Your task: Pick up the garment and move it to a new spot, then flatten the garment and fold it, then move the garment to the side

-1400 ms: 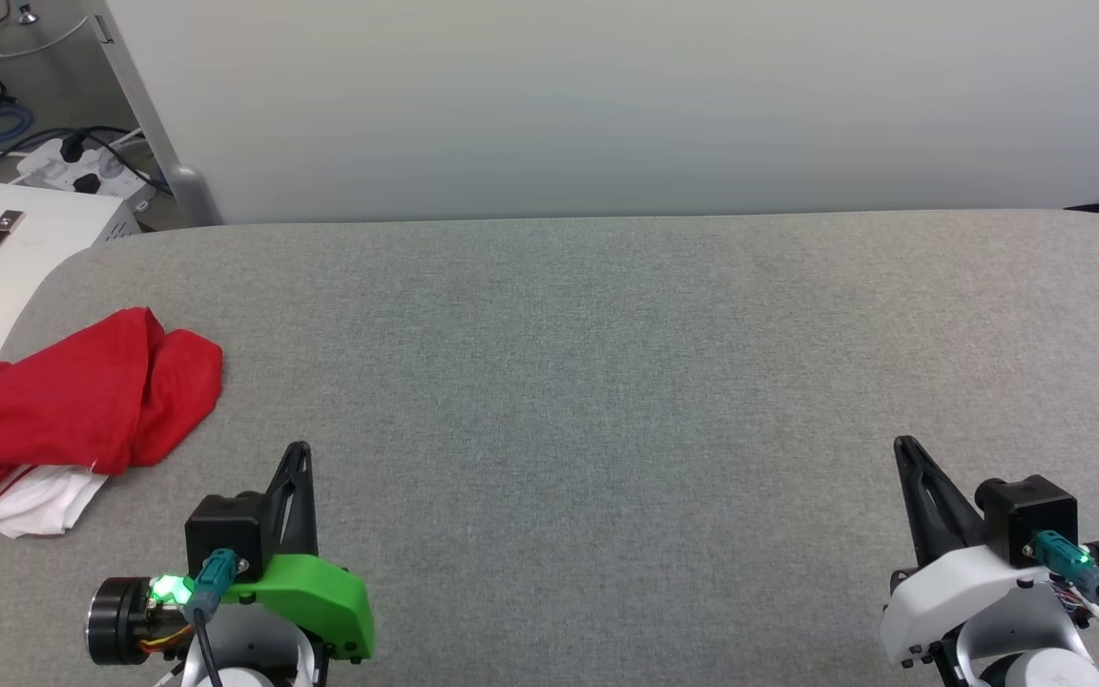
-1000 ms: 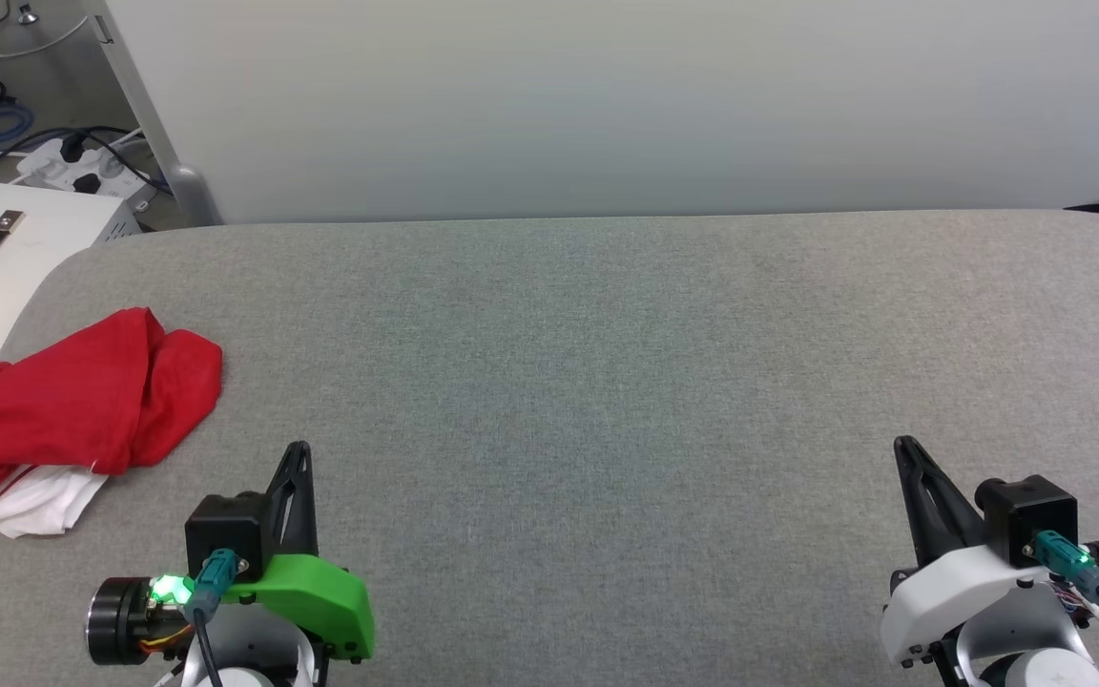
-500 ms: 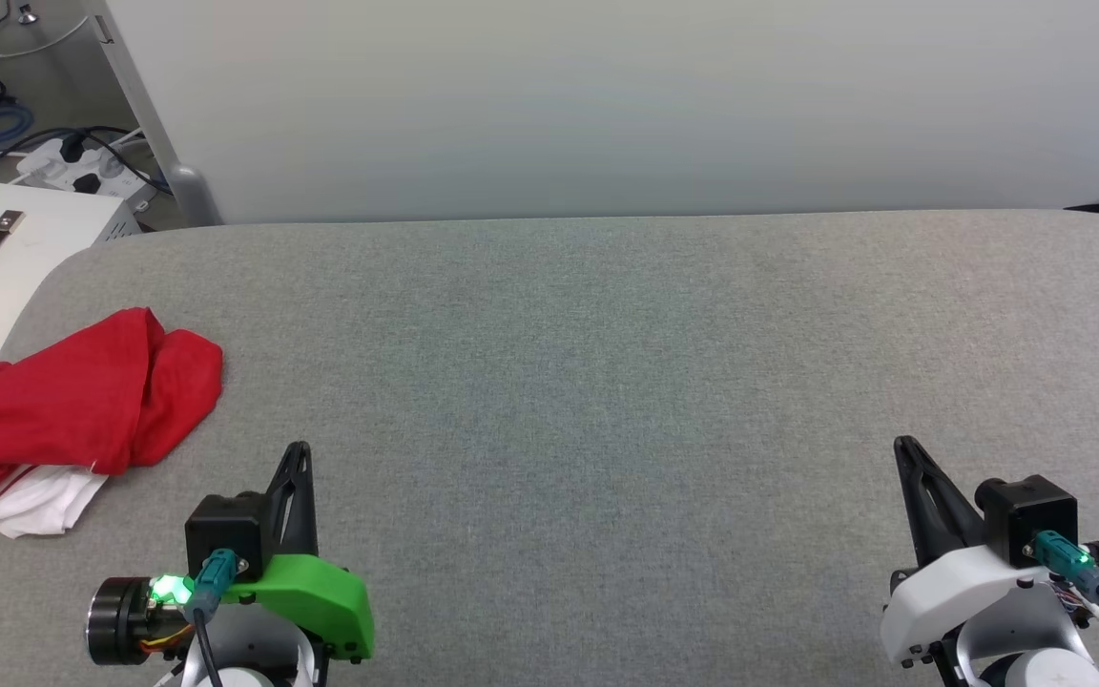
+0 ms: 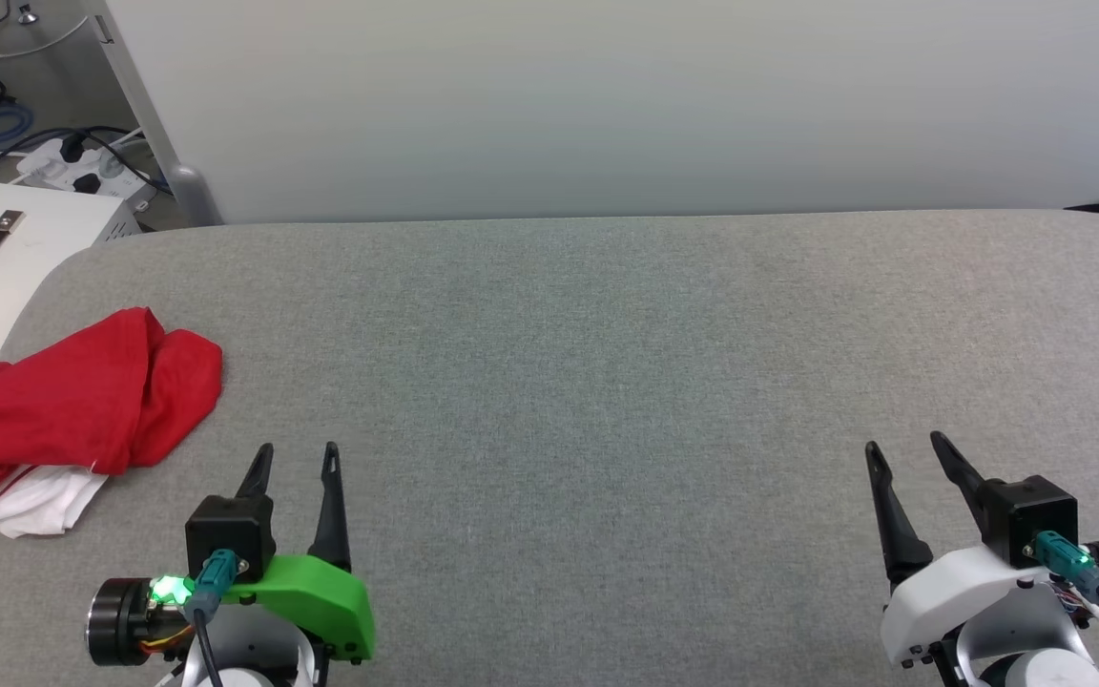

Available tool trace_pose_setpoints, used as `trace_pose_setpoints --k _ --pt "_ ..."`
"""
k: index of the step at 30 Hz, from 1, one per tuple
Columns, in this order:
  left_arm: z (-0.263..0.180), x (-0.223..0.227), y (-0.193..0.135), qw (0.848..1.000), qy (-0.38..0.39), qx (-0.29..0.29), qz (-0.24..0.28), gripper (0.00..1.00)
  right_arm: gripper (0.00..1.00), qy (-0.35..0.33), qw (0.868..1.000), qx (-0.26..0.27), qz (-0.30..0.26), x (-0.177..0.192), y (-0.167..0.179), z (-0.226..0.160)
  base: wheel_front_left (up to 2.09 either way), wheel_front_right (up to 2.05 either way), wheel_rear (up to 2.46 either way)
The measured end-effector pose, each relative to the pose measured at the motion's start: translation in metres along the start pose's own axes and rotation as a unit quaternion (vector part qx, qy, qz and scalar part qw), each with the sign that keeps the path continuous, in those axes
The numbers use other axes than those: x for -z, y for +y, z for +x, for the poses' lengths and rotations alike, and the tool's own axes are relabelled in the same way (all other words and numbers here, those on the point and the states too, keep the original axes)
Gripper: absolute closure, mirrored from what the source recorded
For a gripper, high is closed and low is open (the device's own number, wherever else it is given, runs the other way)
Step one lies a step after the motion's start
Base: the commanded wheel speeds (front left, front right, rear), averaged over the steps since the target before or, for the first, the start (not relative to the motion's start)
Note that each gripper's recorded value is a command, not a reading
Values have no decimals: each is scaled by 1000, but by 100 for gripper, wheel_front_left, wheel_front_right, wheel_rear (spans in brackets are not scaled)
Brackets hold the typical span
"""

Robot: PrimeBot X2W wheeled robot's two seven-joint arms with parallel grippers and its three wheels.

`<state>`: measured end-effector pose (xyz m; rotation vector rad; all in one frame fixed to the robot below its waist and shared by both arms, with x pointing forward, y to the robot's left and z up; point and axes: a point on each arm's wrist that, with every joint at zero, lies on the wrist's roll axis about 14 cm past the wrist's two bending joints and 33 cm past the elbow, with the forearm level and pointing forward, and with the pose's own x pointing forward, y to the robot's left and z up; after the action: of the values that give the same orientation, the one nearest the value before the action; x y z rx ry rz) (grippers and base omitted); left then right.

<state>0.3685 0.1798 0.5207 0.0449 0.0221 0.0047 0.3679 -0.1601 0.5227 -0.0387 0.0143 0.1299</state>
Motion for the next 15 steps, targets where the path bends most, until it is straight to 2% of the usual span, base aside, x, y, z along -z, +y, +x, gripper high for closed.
trace_pose_setpoints --k 15 --pt "-1 0 -6 1000 -9 12 -10 0 0 -16 1000 0 25 -4 0 0 0 0 0"
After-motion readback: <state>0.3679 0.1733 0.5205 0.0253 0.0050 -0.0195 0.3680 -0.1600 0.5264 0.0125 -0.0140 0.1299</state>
